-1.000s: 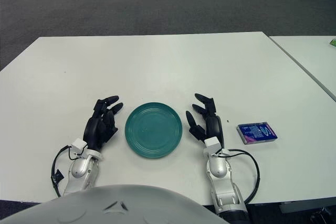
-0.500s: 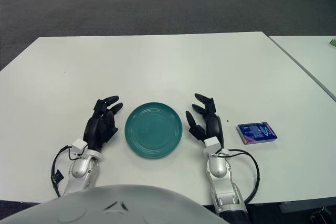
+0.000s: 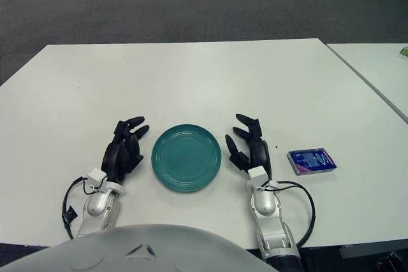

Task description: Put the gum into the plate.

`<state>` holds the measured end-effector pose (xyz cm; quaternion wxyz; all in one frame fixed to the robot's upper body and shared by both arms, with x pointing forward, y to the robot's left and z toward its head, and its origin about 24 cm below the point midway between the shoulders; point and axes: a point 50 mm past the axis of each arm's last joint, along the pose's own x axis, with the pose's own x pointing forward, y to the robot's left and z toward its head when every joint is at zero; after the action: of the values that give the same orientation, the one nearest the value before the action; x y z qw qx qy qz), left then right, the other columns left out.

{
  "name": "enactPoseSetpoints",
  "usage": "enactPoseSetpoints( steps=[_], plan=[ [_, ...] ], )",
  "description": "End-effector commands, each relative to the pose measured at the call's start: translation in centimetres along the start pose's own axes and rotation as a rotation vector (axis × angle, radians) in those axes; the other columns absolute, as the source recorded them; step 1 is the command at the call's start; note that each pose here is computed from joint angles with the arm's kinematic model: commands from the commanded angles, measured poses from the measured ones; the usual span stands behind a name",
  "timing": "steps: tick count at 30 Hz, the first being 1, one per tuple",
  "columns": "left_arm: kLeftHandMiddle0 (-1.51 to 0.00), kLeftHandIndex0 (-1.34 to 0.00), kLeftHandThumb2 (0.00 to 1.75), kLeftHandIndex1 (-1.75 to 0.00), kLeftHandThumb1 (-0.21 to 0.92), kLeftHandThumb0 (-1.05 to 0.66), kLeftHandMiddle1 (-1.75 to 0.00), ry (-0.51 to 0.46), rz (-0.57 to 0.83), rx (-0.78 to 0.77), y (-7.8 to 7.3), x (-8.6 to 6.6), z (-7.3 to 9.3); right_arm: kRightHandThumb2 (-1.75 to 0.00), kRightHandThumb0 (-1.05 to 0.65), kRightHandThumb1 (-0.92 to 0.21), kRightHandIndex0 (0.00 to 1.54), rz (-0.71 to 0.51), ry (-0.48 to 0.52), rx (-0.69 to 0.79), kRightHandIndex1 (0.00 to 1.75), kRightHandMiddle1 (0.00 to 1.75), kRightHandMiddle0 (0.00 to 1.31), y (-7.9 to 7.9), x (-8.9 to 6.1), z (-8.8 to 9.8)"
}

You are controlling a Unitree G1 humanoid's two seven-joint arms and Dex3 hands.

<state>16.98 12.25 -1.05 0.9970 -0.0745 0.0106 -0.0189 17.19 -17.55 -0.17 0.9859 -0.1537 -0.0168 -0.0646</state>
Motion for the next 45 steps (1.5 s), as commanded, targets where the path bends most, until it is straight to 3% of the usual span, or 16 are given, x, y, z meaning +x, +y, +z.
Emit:
enactPoseSetpoints(
  steps=[1,7,15,17,23,27,36,45],
  plan=[
    [-0.26,-0.04,0.89,-1.11,0.92,-0.84,-0.71,0.149,0.036,0.003,0.3,-1.5,-2.3,-0.58,-0.76,-0.92,0.44,0.048,0.192,-0.013,0.49,0.91,0.0,0.7,-3.3,-3.8],
    [-0.26,-0.05,0.89,-1.12,0.92,-0.83,-0.71,0.134,0.038,0.003,-0.1,-1.5,-2.1,-0.56,-0.75,-0.92,0.41,0.049,0.131,-0.004,0.49,0.88,0.0,0.0,-2.7,-2.3],
    [-0.28,-0.08,0.87,-1.14,0.92,-0.82,-0.72,0.117,0.027,0.0,-0.4,-1.5,-1.7,-0.49,-0.75,-0.92,0.39,0.053,-0.069,-0.071,0.47,0.85,0.0,-2.6,-1.7,3.7],
    [-0.28,-0.08,0.86,-1.14,0.92,-0.82,-0.72,0.121,0.023,-0.006,-0.3,-1.6,-1.9,-0.46,-0.75,-0.92,0.39,0.057,-0.118,-0.149,0.46,0.85,0.0,-3.1,-1.9,4.4],
    [-0.28,-0.08,0.84,-1.14,0.92,-0.82,-0.71,0.142,0.022,-0.037,-0.2,-1.6,-2.3,-0.37,-0.77,-0.91,0.39,0.042,-0.324,-0.597,0.44,0.85,0.0,-5.3,-3.1,7.3],
    [-0.28,-0.07,0.83,-1.13,0.92,-0.82,-0.71,0.145,0.018,-0.044,-0.3,-1.6,-2.3,-0.33,-0.79,-0.89,0.37,0.046,-0.393,-0.831,0.42,0.86,0.0,-6.2,-3.4,8.7],
    [-0.28,-0.1,0.8,-1.13,0.92,-0.82,-0.7,0.125,0.011,-0.033,-0.4,-1.5,-2.3,-0.29,-0.8,-0.88,0.3,0.145,-0.35,-1.169,0.39,0.78,0.0,-8.2,-3.9,11.8],
    [-0.27,-0.07,0.73,-1.11,0.92,-0.78,-0.69,0.129,0.006,-0.026,-0.2,-1.3,-2.3,-0.25,-0.81,-0.87,0.24,0.222,-0.277,-1.309,0.32,0.61,0.0,-9.2,-3.5,12.9]
  ],
)
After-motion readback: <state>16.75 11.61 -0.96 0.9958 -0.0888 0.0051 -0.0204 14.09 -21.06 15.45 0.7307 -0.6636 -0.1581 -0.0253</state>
